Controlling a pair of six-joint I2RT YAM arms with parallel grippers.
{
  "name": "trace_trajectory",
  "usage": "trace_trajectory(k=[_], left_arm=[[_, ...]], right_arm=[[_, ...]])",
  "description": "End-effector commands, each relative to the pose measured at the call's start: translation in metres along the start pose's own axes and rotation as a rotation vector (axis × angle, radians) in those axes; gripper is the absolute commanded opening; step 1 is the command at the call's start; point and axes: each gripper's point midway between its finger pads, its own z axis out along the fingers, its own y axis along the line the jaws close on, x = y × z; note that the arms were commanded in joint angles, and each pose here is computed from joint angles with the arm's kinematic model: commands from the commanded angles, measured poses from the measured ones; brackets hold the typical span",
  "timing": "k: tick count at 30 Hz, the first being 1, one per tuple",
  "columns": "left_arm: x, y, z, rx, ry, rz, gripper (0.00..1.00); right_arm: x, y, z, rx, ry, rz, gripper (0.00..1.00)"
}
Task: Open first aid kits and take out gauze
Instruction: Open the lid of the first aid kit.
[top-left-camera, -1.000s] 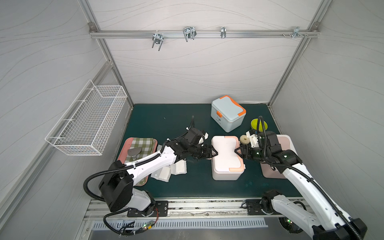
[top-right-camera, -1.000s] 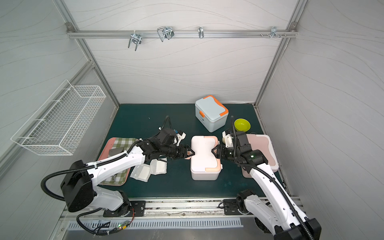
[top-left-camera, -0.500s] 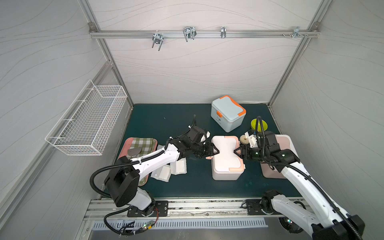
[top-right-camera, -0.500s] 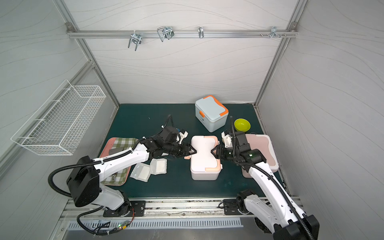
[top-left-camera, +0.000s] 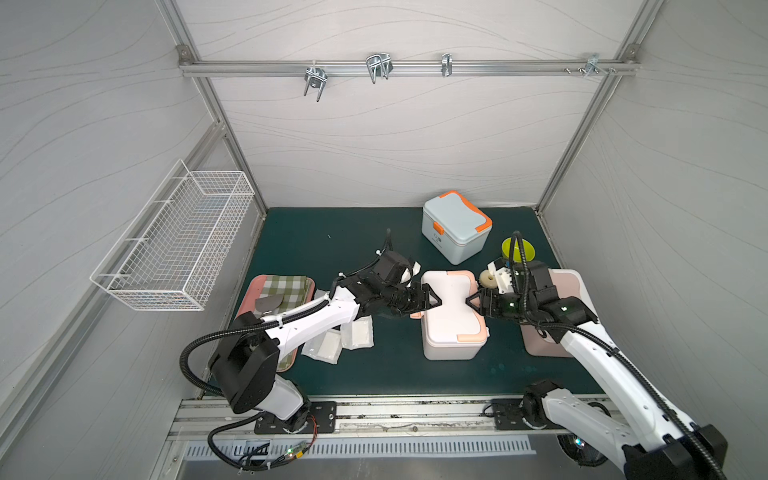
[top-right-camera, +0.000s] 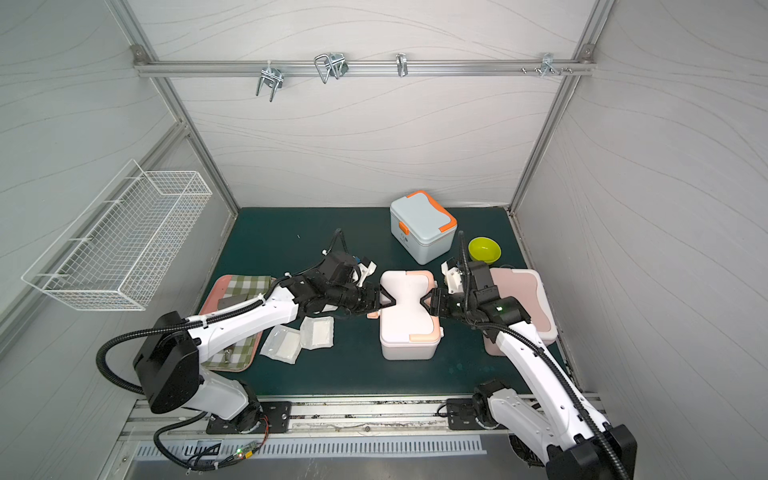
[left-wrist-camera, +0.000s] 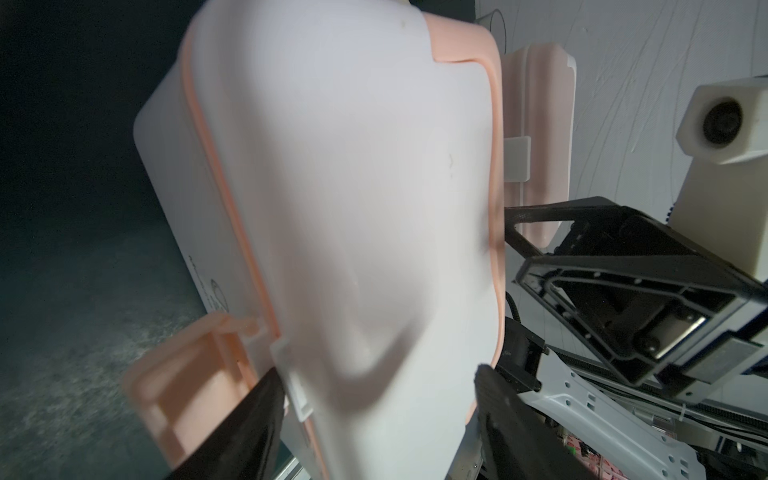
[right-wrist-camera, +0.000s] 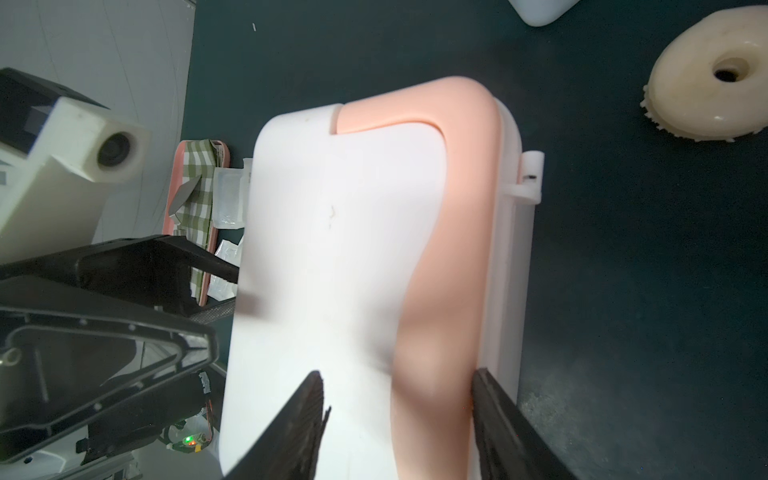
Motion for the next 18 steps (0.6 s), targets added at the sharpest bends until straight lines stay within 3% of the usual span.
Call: trace_trajectory(k=[1,10,18], left_arm=[[-0.009,-0.049,-0.009,0.196,-0.013,0.052,0.73],[-0.015,-0.062,-0.03,0.274,-0.051,0.034,0.73],[-0.016,-0.077,-0.036,0.328,-0.044,0.041,0.73]], right_arm=[[0.02,0.017,0.01,-0.107,0.092,0.011,0.58],[0.016,0.019,0.006,-0.103,0.084,0.017,0.6],[0.008,0.016,-0.006,-0.044,0.046,0.003,0.81]])
